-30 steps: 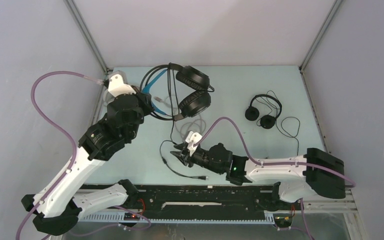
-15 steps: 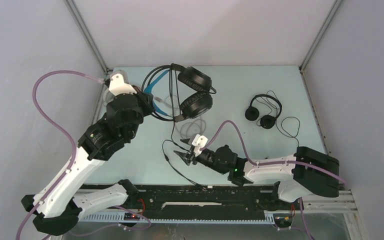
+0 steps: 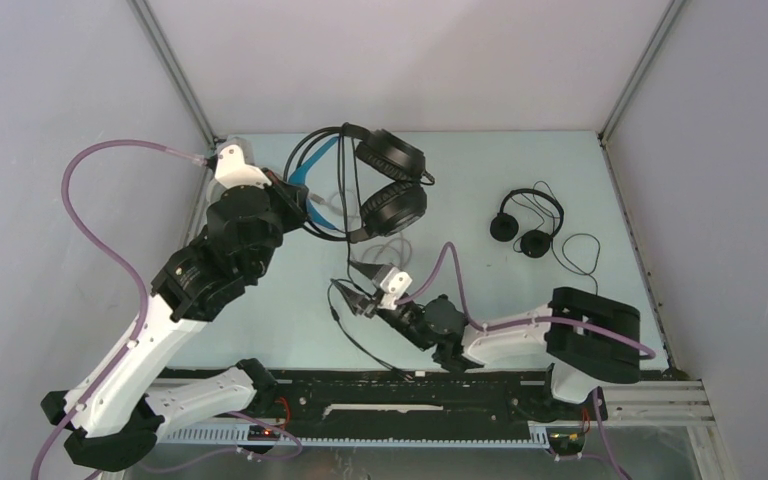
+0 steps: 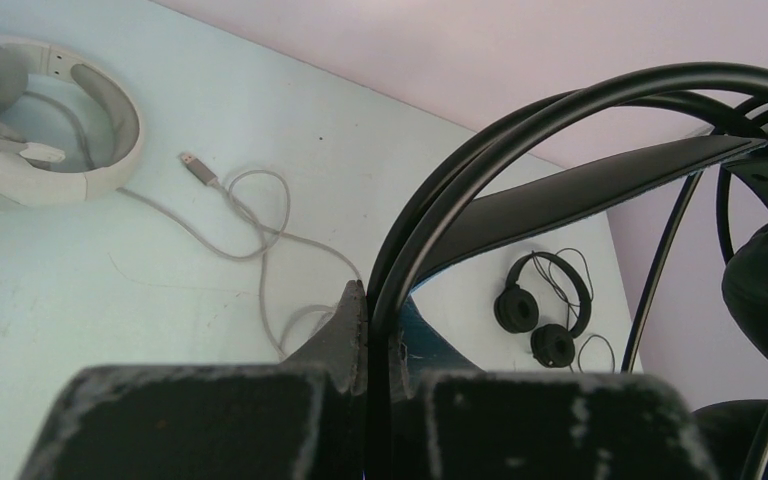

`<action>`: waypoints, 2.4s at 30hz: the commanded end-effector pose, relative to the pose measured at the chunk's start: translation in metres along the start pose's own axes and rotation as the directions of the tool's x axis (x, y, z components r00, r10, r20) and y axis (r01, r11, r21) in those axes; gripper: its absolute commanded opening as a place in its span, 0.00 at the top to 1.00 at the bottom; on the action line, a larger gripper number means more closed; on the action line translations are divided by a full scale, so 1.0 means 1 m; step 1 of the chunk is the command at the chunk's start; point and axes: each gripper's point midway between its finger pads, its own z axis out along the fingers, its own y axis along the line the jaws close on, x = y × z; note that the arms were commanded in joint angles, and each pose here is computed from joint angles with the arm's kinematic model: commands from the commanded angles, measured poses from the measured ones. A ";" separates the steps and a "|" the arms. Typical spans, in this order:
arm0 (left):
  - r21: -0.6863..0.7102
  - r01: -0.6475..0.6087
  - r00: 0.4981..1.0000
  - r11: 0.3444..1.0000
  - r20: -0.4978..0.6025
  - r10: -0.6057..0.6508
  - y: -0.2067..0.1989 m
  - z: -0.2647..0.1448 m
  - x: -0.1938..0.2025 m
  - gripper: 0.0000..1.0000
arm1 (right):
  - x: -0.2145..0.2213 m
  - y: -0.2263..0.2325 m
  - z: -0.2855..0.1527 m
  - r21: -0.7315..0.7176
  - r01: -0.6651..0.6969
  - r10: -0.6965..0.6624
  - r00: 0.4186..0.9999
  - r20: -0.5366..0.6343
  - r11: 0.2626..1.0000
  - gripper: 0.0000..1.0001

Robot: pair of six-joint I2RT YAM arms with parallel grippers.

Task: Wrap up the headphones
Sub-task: Wrap the headphones cable around the headphones.

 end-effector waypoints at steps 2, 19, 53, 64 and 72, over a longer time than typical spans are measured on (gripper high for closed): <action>0.133 0.182 0.977 0.974 0.090 -0.194 -0.033 -0.015 -0.048 1.00 | -0.046 -0.045 0.029 0.321 0.010 -0.057 0.989 0.136 0.947 0.52; 0.209 0.173 0.969 0.962 0.140 -0.205 -0.046 -0.047 -0.099 1.00 | 0.007 -0.101 -0.008 0.498 0.023 -0.033 0.999 0.012 0.867 0.83; 0.442 0.027 1.000 0.897 -0.025 -0.017 -0.085 -0.068 -0.079 1.00 | 0.039 -0.161 -0.082 0.354 -0.227 0.262 0.964 -0.054 0.907 0.79; 0.620 -0.427 0.868 0.659 0.076 0.491 -0.073 -0.056 -0.003 1.00 | 0.003 -0.174 -0.104 0.332 -0.329 0.373 0.925 -0.075 0.884 0.92; 0.661 -0.617 0.721 0.426 0.257 0.644 -0.050 -0.046 0.056 1.00 | -0.016 -0.165 -0.115 0.315 -0.400 0.468 0.865 -0.180 0.860 0.92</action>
